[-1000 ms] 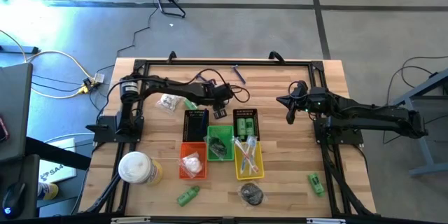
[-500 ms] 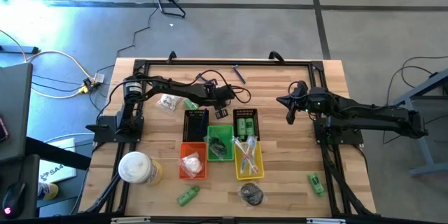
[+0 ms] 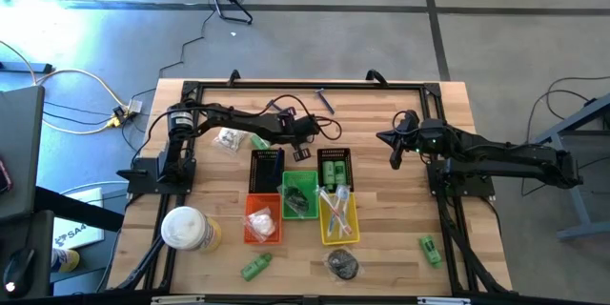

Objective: Pick & Place Travel size toiletries
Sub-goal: Put the right white vanity pack into the orange bin

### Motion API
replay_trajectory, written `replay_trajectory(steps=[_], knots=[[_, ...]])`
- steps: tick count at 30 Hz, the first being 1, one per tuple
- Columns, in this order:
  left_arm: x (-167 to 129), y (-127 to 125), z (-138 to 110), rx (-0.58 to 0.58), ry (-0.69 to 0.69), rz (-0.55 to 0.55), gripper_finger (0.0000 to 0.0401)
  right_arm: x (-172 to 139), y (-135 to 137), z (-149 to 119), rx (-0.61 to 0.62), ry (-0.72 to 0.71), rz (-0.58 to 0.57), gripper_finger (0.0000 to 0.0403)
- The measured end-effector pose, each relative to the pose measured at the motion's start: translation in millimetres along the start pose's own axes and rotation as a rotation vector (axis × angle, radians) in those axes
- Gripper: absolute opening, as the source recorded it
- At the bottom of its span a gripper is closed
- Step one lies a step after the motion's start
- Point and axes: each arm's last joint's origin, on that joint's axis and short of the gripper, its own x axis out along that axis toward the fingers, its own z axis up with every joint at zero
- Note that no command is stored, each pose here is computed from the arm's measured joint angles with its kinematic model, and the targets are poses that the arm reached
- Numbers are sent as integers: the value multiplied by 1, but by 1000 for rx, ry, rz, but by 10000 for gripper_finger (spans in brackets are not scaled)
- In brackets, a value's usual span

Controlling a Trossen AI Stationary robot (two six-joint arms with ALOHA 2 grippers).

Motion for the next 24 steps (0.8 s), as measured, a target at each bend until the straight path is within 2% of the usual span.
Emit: replay_trajectory(steps=[12, 24], knots=[[-10, 3, 1, -11, 2, -13, 4, 0, 0, 0, -2, 0, 0, 2], [-63, 23, 29, -12, -17, -14, 2, 0, 0, 0, -7, -4, 0, 2]])
